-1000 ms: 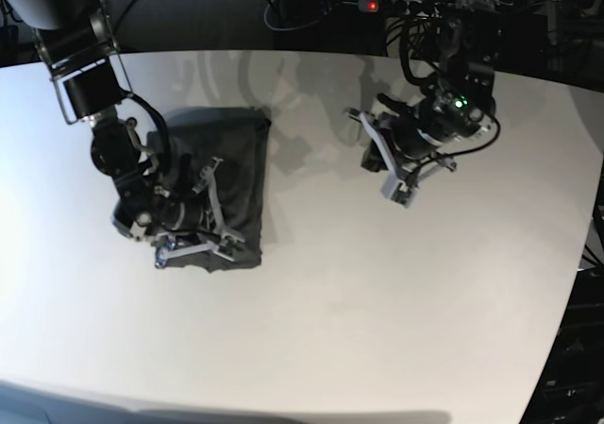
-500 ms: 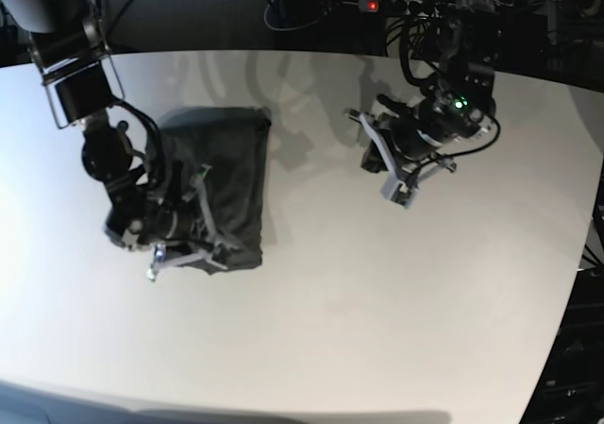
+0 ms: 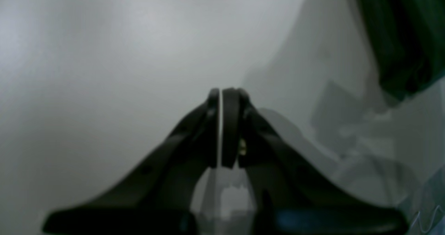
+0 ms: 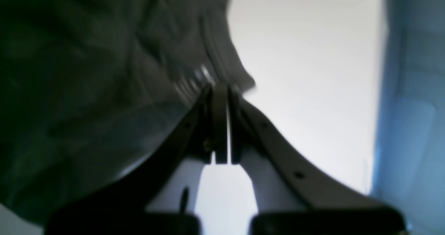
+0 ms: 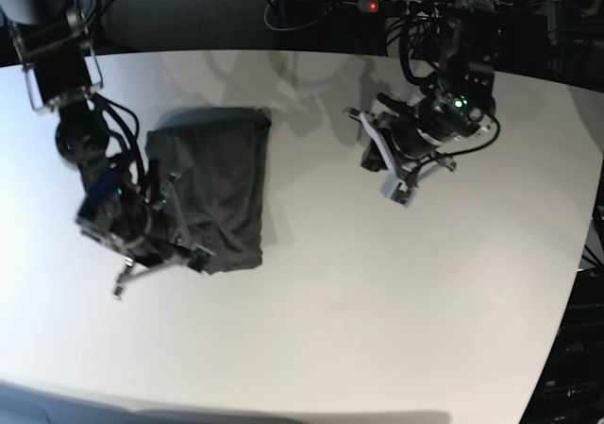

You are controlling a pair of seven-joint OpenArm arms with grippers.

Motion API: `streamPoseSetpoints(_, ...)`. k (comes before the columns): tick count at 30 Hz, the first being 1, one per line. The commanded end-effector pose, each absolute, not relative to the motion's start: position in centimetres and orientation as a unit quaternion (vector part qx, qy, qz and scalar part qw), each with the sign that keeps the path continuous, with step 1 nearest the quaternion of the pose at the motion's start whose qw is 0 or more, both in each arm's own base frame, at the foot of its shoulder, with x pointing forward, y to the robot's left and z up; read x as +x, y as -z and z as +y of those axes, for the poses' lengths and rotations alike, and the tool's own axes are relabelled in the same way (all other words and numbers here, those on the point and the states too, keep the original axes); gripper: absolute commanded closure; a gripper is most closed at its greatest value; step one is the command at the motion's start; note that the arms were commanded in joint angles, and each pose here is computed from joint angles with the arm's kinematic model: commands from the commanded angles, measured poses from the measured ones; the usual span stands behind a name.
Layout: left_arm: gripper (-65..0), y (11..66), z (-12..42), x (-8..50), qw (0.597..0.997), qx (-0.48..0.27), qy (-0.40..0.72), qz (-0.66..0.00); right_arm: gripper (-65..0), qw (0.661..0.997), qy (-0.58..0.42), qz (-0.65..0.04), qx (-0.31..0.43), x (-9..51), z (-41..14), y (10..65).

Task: Fold the T-shirt properly
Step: 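Open the right gripper and lift it off the folded shirt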

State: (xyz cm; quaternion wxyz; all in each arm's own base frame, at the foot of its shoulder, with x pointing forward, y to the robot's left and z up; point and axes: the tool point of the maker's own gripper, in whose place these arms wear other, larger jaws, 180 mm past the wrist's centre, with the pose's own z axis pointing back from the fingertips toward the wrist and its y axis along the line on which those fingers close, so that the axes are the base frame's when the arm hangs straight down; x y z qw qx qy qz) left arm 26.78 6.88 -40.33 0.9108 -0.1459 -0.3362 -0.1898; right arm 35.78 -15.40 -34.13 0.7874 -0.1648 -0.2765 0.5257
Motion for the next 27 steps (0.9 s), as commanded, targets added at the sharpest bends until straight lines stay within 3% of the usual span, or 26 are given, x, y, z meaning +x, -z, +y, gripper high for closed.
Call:
streamPoseSetpoints(1,-2.2,39.3,6.7,27.5,0.902,-0.151,0.190,-0.356,-0.1,0.783,-0.517,-0.290,-0.188,36.2,-16.5,32.5)
streamPoseSetpoints(8,-2.2,39.4,6.6,27.1,0.903,-0.153,0.191,-0.354,-0.1,0.813,-0.468,-0.285,-0.199,32.6,-20.1,32.8)
streamPoseSetpoints(15,-2.2,39.4,7.1,27.1,0.903,-0.147,0.195,-0.354,-0.1,0.845,-0.420,-0.298,-0.143,29.2,-19.9,35.5)
streamPoseSetpoints(27,-2.2,39.4,7.1,27.1,0.903,-0.147,0.194,-0.353,-0.1,0.858,-0.404,-0.298,-0.107,27.8,-17.8,37.0)
